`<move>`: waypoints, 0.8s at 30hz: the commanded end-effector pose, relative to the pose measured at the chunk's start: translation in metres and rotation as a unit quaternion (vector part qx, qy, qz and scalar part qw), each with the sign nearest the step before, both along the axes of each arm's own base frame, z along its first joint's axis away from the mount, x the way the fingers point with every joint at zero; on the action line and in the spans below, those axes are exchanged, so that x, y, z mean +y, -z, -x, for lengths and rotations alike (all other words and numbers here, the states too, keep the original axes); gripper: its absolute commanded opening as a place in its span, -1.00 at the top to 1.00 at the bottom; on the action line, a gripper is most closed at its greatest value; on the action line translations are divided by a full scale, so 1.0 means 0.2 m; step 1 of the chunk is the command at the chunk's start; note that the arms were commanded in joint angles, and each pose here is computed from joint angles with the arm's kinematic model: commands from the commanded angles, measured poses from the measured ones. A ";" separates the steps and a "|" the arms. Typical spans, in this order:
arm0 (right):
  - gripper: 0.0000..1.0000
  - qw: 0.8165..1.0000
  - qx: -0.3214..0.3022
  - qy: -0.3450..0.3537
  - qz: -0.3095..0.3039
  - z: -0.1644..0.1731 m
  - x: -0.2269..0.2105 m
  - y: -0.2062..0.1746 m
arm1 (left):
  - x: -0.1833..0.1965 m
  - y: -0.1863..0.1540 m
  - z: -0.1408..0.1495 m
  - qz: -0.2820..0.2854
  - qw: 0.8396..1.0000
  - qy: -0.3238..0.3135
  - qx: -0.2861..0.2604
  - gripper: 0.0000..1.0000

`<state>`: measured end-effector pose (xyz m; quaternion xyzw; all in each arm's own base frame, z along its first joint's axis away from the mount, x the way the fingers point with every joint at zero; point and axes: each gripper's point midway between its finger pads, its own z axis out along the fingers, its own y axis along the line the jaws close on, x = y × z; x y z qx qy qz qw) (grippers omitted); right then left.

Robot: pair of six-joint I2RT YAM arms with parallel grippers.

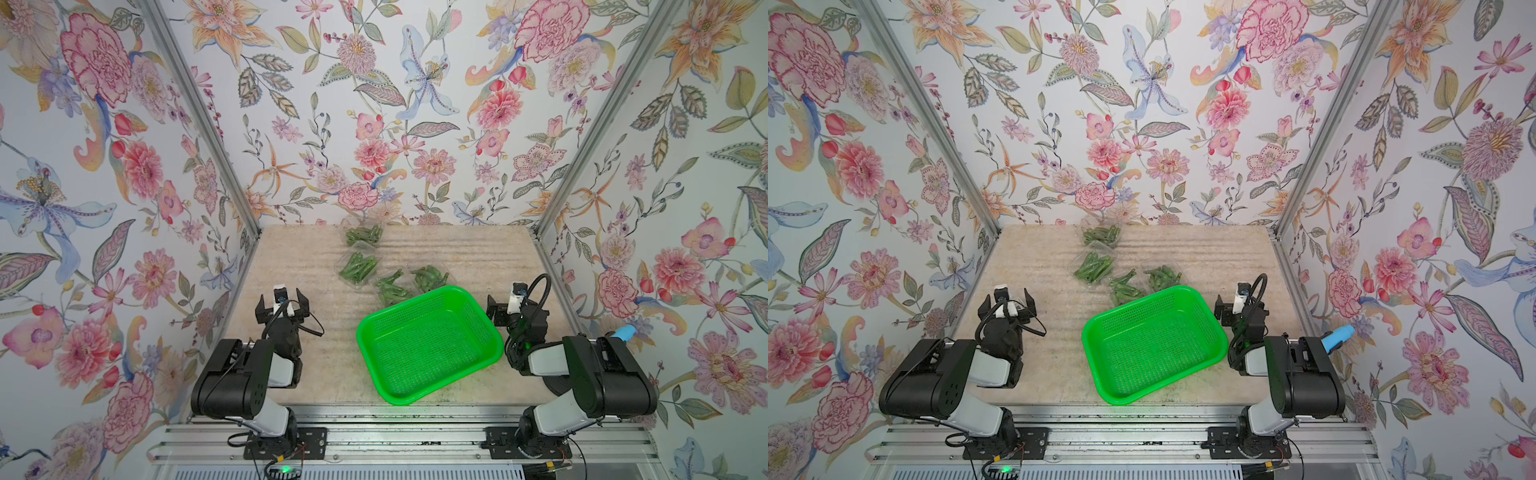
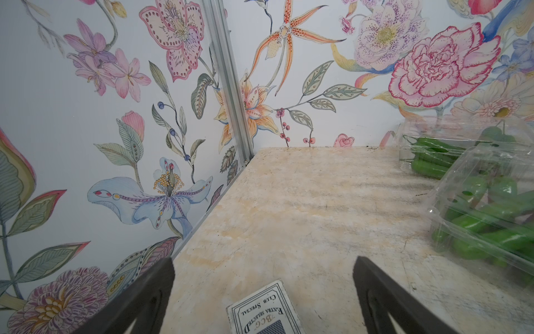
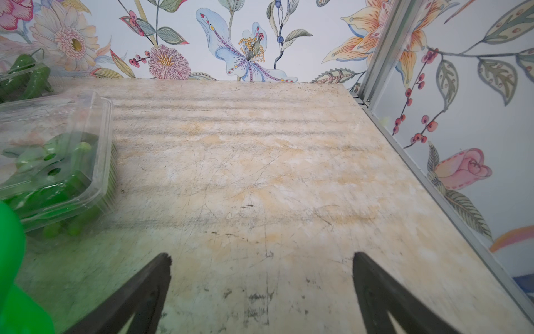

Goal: Take small green peppers out of containers
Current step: Move the basket to the center of the board.

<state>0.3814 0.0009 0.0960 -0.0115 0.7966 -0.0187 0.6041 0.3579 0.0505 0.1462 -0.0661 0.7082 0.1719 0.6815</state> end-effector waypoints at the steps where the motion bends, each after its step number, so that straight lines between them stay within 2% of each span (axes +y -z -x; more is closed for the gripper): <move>1: -0.99 1.000 -0.014 -0.005 -0.004 -0.03 0.01 -0.05 | 0.02 -0.02 0.01 0.001 1.000 -0.012 -0.012 -0.99; 8: -0.99 1.000 -0.022 0.015 -0.002 -0.02 -0.02 -0.11 | -0.05 -0.03 0.00 -0.026 1.000 0.007 -0.003 -0.99; 10: -0.99 1.000 -0.021 0.016 -0.002 -0.01 -0.02 -0.15 | -0.06 -0.08 0.02 -0.030 0.999 0.006 -0.021 -0.99; 12: -0.99 1.000 -0.011 0.018 -0.006 -0.01 -0.02 -0.19 | -0.07 -0.07 0.05 -0.040 0.999 -0.005 -0.005 -0.99; 17: -0.99 0.999 0.028 0.015 -0.028 -0.03 0.00 -0.26 | -0.10 -0.16 -0.04 -0.050 0.998 -0.008 0.024 -0.99; 21: -0.99 0.994 0.089 -0.003 -0.056 -0.04 0.05 -0.30 | -0.10 -0.23 -0.11 0.025 0.997 -0.029 0.074 -0.99; 24: -0.99 0.985 0.140 -0.046 -0.092 -0.03 0.15 -0.34 | -0.23 -0.24 -0.16 0.106 0.986 0.032 0.121 -0.99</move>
